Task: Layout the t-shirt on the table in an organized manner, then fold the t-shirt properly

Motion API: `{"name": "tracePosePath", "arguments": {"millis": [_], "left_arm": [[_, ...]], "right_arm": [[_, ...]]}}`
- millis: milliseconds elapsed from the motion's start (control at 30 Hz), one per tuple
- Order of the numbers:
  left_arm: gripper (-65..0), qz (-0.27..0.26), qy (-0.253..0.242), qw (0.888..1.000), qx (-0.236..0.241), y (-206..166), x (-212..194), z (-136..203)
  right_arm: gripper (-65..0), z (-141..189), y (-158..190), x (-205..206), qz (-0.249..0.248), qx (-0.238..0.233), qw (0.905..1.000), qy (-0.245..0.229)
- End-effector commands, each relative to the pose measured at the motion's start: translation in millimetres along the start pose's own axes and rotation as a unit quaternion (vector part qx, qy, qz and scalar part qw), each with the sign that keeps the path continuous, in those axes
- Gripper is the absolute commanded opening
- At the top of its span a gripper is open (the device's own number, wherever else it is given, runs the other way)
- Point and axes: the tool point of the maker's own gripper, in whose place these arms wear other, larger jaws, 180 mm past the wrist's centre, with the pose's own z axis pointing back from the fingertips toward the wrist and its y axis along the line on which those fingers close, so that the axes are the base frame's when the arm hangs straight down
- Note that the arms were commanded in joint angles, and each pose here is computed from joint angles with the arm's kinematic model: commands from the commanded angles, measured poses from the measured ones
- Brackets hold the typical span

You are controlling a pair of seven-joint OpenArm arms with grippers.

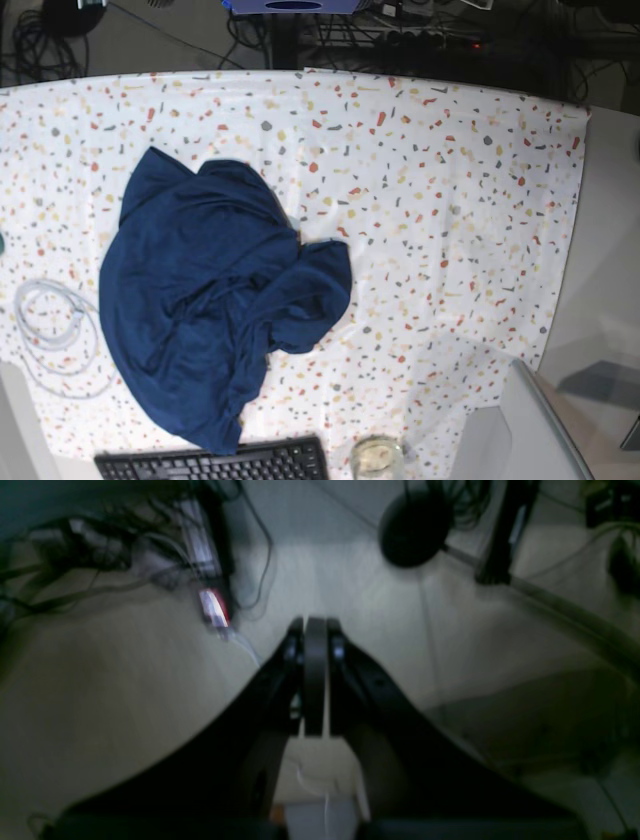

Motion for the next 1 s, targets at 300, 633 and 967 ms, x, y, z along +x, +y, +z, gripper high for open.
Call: {"name": "tracePosePath", "arguments": {"millis": [300, 633, 967], "left_arm": [[-65.0, 0.057, -0.181, 0.979, -0.078, -38, 165, -47], [-65.0, 0.113, -0.215, 0.955, -0.173, -132, 300, -116], [-65.0, 0.016, -0.125, 0.975, -0.181, -208, 308, -235]], "right_arm": [[-65.0, -20, -14, 159, 0.004, -0.018, 0.9847, -0.173], [-64.8, -17, -29, 293, 0.074, -0.02, 0.9678, -0.24], [-65.0, -84, -46, 319, 0.132, 0.039, 0.9797, -0.146]]}}
